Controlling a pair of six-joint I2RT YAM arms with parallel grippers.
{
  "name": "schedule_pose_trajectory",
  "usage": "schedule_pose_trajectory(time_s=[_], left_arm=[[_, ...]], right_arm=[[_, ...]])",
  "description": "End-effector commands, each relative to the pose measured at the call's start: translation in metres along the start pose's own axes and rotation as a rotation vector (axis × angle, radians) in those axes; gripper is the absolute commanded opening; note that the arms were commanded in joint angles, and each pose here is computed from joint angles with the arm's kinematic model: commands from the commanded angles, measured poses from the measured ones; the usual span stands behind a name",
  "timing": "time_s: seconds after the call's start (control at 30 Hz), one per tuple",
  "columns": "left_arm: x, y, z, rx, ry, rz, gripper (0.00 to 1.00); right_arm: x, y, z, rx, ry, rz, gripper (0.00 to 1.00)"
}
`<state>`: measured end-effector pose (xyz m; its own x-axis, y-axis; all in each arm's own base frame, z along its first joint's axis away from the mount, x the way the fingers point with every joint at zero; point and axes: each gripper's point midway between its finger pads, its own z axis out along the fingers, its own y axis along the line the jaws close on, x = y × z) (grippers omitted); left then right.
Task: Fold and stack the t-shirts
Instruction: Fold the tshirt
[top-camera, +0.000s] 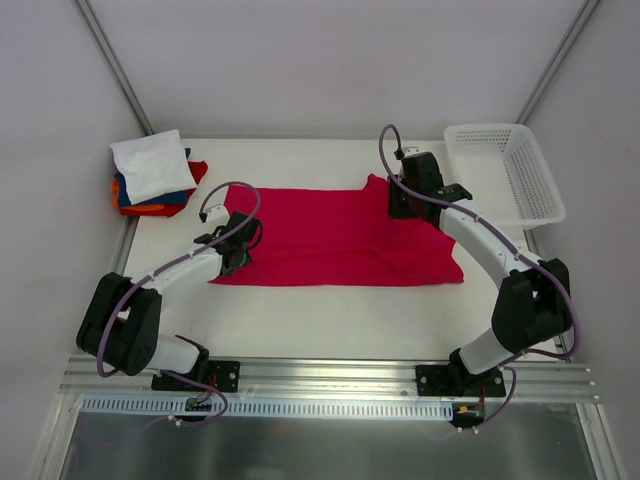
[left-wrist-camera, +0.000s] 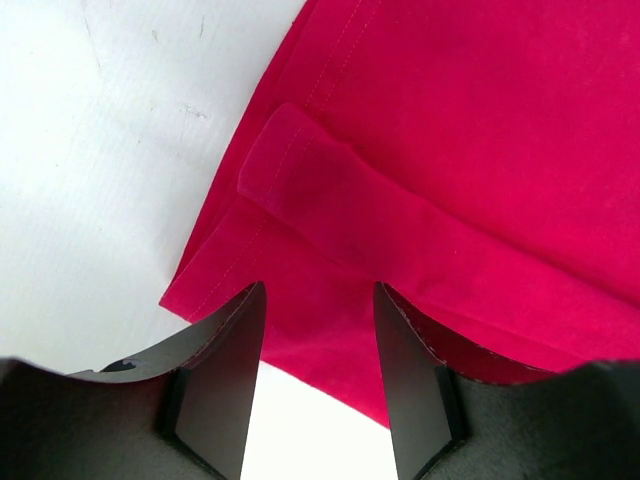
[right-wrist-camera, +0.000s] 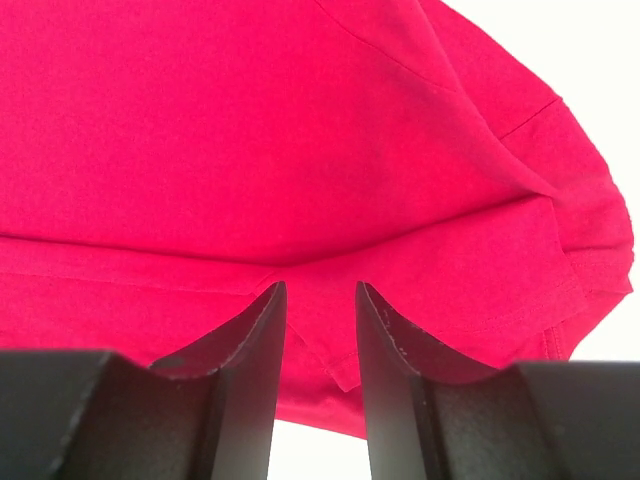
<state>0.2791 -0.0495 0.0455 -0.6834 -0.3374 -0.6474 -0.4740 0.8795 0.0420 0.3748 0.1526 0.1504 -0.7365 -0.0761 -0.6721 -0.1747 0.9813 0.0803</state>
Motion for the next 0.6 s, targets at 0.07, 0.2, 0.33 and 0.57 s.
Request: schedule_pose_trajectory(time_s=[0.07,0.2,0.33,0.57], left_arm=[[-0.013,-0.004,0.003,-0.041,-0.035,-0.044,0.46],[-0.017,-0.005,0.007,-0.061,-0.051,-0.045,0.45],[-0.019,-0.010,0.013,-0.070,-0.052,-0.043,0.45],[-0.018,-0.021,0.025,-0.079,-0.036,-0.024,0.45]], right_arm=[[-0.022,0.001,-0.005,-0.041,-0.050,0.011,0.38],[-0.023,0.002,-0.005,-0.057,-0.048,0.016,0.38],[-0.024,0.005,-0.007,-0.071,-0.053,0.020,0.37],[-0.021,0.003,-0.007,-0.068,-0.049,0.024,0.38]])
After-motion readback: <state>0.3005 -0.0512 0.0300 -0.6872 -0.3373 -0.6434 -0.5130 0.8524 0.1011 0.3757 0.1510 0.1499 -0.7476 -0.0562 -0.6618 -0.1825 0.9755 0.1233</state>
